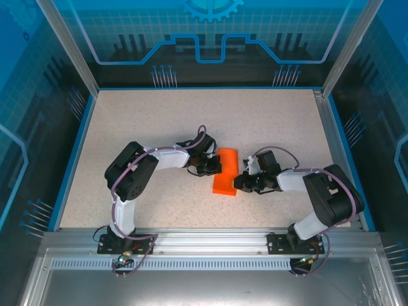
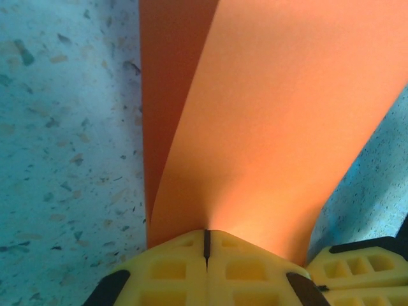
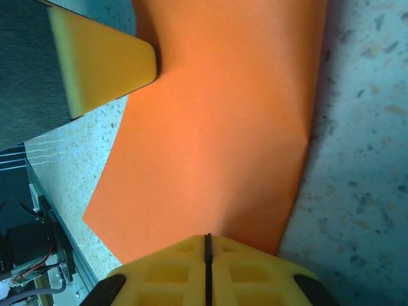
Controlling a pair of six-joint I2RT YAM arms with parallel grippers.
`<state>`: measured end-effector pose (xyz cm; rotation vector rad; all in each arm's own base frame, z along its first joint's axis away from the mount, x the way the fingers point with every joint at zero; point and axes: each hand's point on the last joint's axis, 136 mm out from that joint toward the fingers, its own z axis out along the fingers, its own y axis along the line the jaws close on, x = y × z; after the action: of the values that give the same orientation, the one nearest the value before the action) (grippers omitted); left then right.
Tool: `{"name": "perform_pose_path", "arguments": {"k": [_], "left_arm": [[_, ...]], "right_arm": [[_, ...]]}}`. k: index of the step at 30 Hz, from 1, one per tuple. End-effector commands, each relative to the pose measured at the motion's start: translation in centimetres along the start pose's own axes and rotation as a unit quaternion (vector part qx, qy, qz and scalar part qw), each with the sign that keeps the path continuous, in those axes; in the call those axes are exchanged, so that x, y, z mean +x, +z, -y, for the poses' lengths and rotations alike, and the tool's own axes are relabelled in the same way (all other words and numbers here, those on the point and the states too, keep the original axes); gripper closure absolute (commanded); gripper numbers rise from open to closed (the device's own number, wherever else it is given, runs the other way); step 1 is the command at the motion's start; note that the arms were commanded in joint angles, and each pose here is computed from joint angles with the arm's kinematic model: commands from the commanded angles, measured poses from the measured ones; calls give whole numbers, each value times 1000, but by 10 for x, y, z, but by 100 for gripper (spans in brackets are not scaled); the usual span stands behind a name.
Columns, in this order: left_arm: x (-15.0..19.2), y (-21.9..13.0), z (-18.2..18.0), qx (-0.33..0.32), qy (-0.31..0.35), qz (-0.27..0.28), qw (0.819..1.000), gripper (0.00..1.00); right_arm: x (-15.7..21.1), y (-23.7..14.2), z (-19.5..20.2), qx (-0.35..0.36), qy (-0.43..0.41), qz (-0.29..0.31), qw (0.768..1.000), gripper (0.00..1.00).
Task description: Fold a paper plane with a square sheet of paper (pick it up from the middle)
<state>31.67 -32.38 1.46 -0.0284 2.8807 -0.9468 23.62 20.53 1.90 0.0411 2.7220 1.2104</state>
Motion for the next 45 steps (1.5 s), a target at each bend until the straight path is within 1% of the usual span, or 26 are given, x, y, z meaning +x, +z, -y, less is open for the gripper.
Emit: {"name": "perform_pose_path", "arguments": {"k": [1,5,12,15,17,21,25,32,35,37,40,45], "left_arm": [[24,15,-29,-49,-11,-39,998,100],[23,15,-29,-49,-11,-38,998,100],[24,15,-30,-50,-11,-40,998,100],[24,15,-29,-50,-10,-40,998,100],[24,16,-30,-50,-10,-41,998,100],[24,16,-30,-51,-9,-41,998,100],[24,16,-30,-51,-10,-41,998,100],[24,16,-31,-52,-10,-42,998,100],[25,16,-31,-52,-10,-43,998,100],[25,16,-31,-52,-10,-42,998,100],[25,15,-31,-53,-10,-43,998,100],[26,16,-32,-53,-9,-44,998,100]], "right_arm": [[7,-4,-14,-14,-20,-4,1000,90],[14,-1,-14,-16,-20,-14,1000,89],[35,11,20,26,6,-38,999,90],[39,13,28,36,10,-45,998,90],[38,11,24,32,8,-45,998,90],[28,2,4,13,-8,-27,1000,90],[26,-6,-9,-2,-29,-14,999,90],[42,2,5,17,-31,-39,999,91],[49,5,22,53,-28,-47,997,92],[54,6,29,63,-24,-53,996,93],[53,6,26,57,-26,-51,997,93],[40,-4,2,29,-55,-22,998,93]]}}
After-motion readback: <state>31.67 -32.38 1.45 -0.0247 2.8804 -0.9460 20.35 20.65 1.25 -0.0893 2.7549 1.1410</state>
